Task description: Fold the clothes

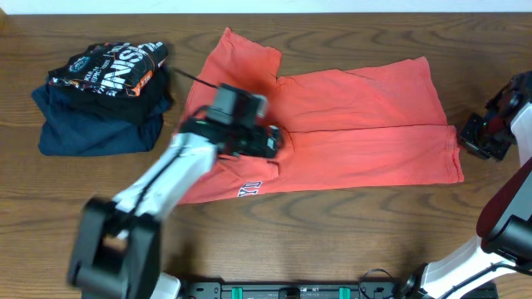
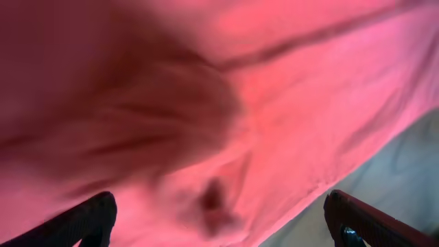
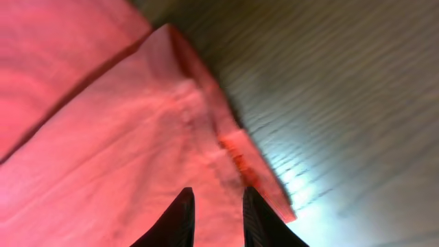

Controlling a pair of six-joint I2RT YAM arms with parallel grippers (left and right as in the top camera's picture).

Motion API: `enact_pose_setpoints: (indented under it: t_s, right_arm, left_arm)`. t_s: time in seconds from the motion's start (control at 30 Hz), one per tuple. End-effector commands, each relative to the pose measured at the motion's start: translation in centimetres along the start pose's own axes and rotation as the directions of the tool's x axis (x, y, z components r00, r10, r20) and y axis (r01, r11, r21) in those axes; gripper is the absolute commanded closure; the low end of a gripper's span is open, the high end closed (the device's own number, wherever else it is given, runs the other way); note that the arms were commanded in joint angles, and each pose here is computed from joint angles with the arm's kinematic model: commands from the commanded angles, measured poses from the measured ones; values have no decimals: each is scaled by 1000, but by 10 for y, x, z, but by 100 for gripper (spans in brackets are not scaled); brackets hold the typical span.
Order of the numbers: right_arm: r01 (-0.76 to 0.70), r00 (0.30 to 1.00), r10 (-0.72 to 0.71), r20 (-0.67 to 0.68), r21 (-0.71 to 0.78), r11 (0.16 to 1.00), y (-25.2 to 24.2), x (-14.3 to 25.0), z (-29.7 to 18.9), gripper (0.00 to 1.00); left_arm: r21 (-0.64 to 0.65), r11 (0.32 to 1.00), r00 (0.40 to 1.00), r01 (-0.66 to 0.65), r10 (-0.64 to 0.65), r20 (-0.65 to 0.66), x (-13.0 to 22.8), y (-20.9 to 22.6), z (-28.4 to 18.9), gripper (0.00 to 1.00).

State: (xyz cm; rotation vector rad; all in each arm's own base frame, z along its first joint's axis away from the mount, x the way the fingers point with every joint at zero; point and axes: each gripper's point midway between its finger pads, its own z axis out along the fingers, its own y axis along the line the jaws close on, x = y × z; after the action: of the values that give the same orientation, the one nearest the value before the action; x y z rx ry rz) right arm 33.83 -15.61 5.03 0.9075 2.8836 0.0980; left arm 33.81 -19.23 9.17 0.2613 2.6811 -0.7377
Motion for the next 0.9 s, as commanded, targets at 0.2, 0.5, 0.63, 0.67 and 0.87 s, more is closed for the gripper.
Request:
enact_pose_setpoints:
  t_s: [0.2, 0.5, 0.63, 0.67, 0.87]
  right_arm:
    - [145, 989, -148, -7, -158, 977, 42, 10, -8, 77]
    - [144, 988, -151, -33, -157, 977, 38, 28, 23, 74]
    - [143, 988, -150, -32, -157, 977, 35, 36, 38, 72]
    - [144, 988, -150, -29, -157, 977, 35, 37, 40, 71]
    - [128, 991, -133, -28, -137, 982, 26, 48, 58, 69]
  left_arm:
    - [-208, 973, 991, 99, -115, -68, 29, 59, -16, 2]
    - [-381, 903, 946, 200, -280, -166, 73, 102, 11, 2]
    - [-401, 894, 928, 203, -306, -212, 87, 106, 14, 2]
    - [-404, 892, 928, 202, -306, -213, 87, 107, 15, 2]
    - [-470, 858, 928, 207, -324, -184, 88, 119, 11, 2]
